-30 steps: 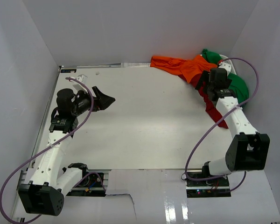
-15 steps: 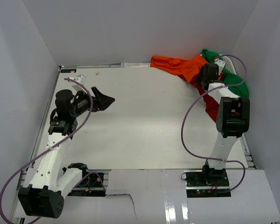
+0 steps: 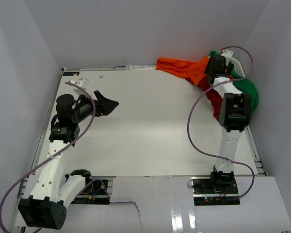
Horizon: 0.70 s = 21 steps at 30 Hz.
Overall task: Fold and stack the t-shirts
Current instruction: Grab crumpled tshirt from bin with the right arm
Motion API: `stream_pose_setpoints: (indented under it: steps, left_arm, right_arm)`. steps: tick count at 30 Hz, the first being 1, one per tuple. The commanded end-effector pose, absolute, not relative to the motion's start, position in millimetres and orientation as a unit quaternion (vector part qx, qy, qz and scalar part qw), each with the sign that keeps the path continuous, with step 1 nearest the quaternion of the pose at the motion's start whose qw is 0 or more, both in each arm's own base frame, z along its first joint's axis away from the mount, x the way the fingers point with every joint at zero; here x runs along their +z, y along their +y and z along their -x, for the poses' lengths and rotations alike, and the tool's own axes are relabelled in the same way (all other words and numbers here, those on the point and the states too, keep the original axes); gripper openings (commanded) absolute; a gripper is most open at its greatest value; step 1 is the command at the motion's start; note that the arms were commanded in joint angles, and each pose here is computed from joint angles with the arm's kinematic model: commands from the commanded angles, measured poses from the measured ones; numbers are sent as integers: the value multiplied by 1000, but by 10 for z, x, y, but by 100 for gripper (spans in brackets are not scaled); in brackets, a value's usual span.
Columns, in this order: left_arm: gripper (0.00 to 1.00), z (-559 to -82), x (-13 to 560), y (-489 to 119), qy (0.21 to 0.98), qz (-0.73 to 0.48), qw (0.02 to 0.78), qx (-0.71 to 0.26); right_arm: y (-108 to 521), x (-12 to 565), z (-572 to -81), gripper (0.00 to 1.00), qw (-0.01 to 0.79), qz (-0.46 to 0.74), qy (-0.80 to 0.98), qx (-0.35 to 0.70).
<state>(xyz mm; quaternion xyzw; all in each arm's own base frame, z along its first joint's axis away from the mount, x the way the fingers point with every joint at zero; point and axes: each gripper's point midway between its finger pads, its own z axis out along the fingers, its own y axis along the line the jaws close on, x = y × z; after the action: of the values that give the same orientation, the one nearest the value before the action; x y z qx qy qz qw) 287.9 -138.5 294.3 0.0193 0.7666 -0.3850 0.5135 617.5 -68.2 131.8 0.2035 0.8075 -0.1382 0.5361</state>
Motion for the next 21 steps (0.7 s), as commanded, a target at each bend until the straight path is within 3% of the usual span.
stream_pose_setpoints:
  steps: [1,10,11,12,13,15,21]
  left_arm:
    - [98,-2843,3009,-1381,761,-28,524,-382]
    - [98,-2864,2989,-1388,764,-27,519,-383]
    - [98,-2868,2988,-1383,764,-27,519,-383]
    - [98,-2869,2984,-1388,765,-27,518,-383]
    - [98,-2873,2983,-1388,765,-27,518,-383]
    - [98,-2880,2960,-1389,767,-26,515,-383]
    - [98,-2891,2957,-1386,768,-24,514,-382]
  right_arm:
    - [-998,1453,-6282,89,549,-229,788,-162]
    - [-1238,1128,-6162,88,513,-263,800,-167]
    - [-1260,1106,-6163,80,512,-265,801,-163]
    - [-1233,1082,-6187,40,512,-260,805,-149]
    - [-1213,1082,-6208,29,512,-258,807,-141]
    - [-1195,1054,-6242,15,512,-259,810,-122]
    - [-992,1370,-6361,8,538,-250,803,-52]
